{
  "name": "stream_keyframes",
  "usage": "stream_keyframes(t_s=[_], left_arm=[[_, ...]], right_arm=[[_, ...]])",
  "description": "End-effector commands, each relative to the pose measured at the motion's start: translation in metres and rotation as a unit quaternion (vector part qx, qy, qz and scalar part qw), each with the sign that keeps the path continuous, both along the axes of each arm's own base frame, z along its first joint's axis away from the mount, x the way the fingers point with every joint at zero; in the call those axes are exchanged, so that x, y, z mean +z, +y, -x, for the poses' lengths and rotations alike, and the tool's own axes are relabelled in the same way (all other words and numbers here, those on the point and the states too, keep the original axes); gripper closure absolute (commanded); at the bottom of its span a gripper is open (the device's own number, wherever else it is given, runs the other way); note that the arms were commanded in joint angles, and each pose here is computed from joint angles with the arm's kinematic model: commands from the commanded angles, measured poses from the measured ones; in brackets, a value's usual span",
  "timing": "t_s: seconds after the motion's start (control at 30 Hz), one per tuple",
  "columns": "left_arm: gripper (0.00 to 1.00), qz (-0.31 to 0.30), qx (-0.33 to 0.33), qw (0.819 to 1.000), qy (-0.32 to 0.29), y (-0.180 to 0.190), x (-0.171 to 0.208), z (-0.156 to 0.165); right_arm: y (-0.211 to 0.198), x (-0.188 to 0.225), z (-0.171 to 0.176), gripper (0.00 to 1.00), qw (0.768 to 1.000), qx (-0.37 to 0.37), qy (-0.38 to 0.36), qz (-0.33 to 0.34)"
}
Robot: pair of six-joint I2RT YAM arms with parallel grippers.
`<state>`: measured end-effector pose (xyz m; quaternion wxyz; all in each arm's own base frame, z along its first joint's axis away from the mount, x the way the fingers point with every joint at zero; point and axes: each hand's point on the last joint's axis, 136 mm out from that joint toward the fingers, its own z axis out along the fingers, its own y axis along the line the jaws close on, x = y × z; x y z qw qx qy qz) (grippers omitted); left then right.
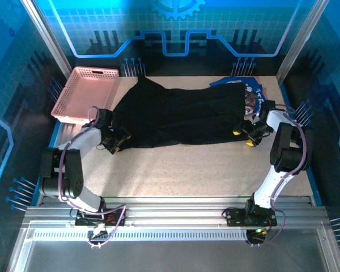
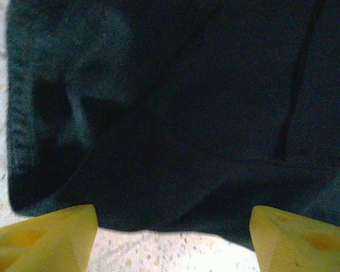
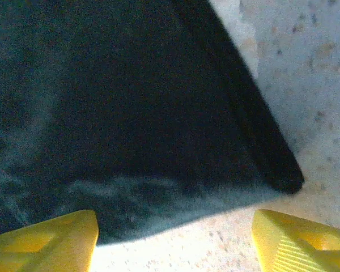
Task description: Fold and stack the t-shirts
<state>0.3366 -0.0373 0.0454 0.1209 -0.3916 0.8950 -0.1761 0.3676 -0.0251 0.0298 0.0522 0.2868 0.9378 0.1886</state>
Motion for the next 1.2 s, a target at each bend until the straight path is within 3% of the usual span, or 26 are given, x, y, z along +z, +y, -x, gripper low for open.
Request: stream_keyframes(t_s=[0.0,0.13,0.27,0.33,0.4,0.63,0.93,1.17], left_arm=[[0.37,0.002,0.011,1.000,-0.001,0.004,-0.014,-0.010],[0.58,-0.027,0.011,0.999,0.025,0.014,-0.025,-0.008],[0.82,-0.053,0.006,0.997,0.057,0.029,-0.034,0.004],[0.94,-0.063,0.002,0.996,0.070,0.034,-0.035,0.011],[0.99,-0.071,-0.004,0.995,0.074,0.036,-0.034,0.019],[1.00,-0.077,-0.007,0.991,0.107,0.037,-0.036,0.066],[0.99,-0.036,0.022,0.987,0.157,0.022,-0.047,0.136],[0.92,-0.032,0.054,0.981,0.182,0.021,-0.040,0.179]], right_arm=[[-0.009,-0.007,-0.012,0.34,0.999,-0.037,-0.001,-0.008],[-0.016,-0.016,-0.007,0.55,0.998,-0.055,0.015,0.006],[-0.023,-0.013,0.003,0.83,0.997,-0.072,0.021,0.018],[-0.026,-0.012,0.011,0.92,0.997,-0.074,0.029,0.027],[-0.025,-0.010,0.019,0.96,0.996,-0.073,0.037,0.029],[-0.024,-0.002,0.065,1.00,0.993,-0.084,0.064,0.055],[-0.013,-0.001,0.136,1.00,0.986,-0.111,0.108,0.066],[-0.007,-0.002,0.174,1.00,0.980,-0.127,0.134,0.071]])
